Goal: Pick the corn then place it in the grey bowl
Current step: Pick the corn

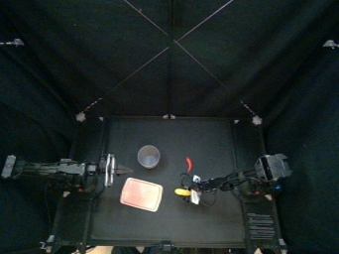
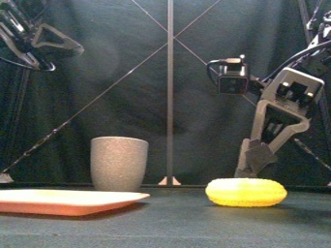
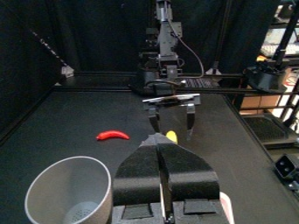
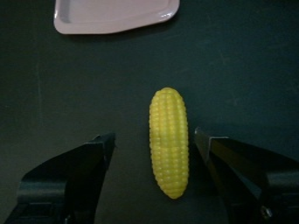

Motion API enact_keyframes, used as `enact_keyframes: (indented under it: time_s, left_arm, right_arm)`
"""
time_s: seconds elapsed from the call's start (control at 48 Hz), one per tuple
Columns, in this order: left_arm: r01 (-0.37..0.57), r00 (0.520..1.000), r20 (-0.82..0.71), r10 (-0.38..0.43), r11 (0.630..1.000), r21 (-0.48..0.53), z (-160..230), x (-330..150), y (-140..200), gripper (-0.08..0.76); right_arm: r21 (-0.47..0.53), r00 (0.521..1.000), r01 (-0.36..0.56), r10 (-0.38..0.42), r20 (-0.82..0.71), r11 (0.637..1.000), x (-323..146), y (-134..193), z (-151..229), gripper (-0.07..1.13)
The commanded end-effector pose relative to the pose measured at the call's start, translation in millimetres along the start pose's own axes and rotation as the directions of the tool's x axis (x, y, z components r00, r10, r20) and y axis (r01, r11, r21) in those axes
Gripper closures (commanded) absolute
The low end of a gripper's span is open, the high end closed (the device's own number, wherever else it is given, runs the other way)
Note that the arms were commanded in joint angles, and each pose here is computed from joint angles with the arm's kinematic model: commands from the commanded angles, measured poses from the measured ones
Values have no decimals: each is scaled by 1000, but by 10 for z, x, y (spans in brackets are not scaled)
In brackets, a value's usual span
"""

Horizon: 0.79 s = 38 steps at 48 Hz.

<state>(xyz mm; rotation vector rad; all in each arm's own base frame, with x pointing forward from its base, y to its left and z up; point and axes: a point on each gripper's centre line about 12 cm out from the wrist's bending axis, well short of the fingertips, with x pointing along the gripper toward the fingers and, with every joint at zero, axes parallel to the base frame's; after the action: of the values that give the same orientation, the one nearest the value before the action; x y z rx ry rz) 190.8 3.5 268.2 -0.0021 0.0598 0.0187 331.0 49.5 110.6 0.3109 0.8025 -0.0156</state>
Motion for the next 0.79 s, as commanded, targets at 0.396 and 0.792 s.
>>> enact_keyframes:
  time_s: [0.396,0.792]
  left_arm:
    - [0,1000,11,0,1000,-2,38,9,0,710]
    - [0,1000,9,0,1000,0,36,9,0,710]
  right_arm:
    - [-6,1000,-5,5,11,1000,117,44,106,32]
    - [-3,1000,1,-1,12,1000,227,37,175,461]
